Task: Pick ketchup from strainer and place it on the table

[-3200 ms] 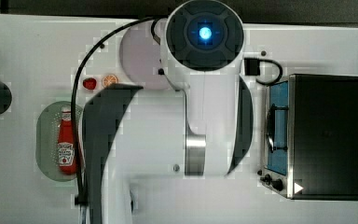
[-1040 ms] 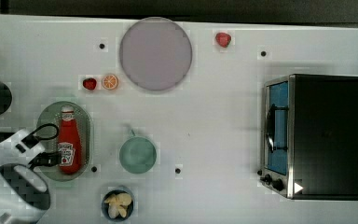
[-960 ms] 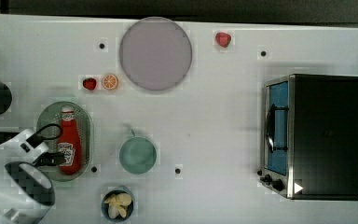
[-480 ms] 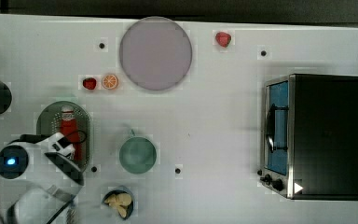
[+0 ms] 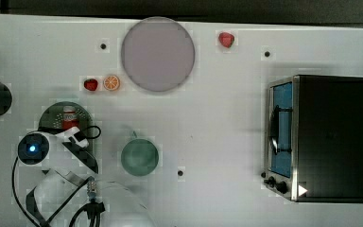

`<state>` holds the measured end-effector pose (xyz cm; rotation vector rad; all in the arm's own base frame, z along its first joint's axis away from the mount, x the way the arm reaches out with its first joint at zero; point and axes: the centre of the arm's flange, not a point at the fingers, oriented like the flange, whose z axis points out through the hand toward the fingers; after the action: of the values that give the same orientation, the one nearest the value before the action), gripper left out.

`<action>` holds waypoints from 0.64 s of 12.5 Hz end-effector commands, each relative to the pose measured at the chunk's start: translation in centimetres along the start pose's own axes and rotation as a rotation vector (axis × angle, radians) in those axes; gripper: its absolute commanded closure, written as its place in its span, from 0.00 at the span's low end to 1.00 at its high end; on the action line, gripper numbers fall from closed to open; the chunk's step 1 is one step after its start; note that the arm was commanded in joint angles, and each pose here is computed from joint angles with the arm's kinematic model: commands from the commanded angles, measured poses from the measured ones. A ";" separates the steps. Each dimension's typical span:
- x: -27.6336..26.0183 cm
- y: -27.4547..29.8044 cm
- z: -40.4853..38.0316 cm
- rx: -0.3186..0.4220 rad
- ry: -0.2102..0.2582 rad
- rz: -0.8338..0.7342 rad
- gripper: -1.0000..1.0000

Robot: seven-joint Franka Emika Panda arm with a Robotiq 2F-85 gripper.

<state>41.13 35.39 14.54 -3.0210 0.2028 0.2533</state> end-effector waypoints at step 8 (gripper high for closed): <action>-1.6 -4.6 -6.8 0.031 0.119 -0.030 0.40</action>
<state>41.05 37.25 17.28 -3.0298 0.1515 0.1880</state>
